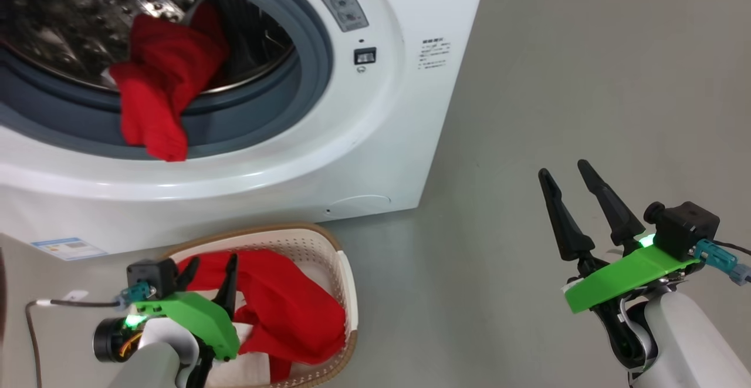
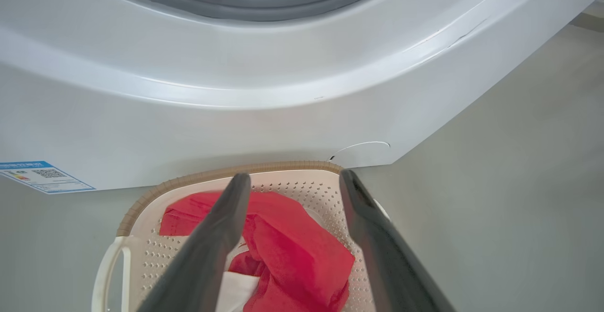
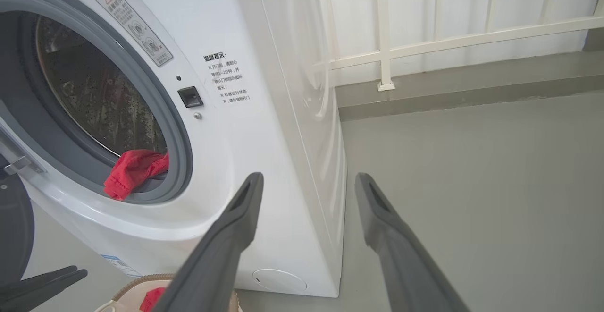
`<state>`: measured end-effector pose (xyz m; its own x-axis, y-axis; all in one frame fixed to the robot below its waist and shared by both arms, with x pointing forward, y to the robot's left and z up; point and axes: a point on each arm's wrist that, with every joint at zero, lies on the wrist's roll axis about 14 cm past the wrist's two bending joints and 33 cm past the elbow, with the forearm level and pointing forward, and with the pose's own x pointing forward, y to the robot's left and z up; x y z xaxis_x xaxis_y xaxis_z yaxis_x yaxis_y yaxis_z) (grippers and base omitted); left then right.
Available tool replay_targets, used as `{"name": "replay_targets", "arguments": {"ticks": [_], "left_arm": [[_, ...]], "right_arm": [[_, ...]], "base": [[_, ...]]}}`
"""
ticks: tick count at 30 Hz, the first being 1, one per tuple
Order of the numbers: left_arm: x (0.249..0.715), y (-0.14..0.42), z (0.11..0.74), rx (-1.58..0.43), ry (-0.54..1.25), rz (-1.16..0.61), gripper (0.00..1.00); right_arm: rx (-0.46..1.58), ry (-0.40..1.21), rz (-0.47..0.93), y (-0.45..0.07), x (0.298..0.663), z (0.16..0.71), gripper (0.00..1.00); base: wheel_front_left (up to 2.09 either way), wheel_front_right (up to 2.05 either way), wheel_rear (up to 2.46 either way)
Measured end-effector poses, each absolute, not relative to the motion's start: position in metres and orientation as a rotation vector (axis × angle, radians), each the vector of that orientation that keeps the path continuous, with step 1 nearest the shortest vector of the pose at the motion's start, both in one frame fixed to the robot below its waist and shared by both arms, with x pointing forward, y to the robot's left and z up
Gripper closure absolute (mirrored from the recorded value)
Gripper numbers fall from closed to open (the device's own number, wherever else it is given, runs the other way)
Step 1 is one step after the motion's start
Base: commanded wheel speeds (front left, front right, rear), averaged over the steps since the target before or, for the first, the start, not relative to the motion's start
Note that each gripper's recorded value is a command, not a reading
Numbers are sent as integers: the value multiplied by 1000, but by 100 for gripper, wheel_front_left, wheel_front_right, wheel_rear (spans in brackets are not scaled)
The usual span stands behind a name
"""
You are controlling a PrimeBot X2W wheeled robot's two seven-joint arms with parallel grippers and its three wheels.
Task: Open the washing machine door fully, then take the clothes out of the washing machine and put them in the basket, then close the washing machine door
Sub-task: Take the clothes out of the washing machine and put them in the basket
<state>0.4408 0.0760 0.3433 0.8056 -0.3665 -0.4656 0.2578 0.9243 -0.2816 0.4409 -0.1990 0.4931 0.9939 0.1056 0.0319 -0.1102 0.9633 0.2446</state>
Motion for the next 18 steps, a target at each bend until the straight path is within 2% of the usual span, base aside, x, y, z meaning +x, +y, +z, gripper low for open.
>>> {"name": "replay_targets", "arguments": {"ticks": [18], "left_arm": [[432,122,401,-226,311,-219,0]], "right_arm": [[262,-40,170,-176,433,505,0]], "base": [[0,0,0]]}}
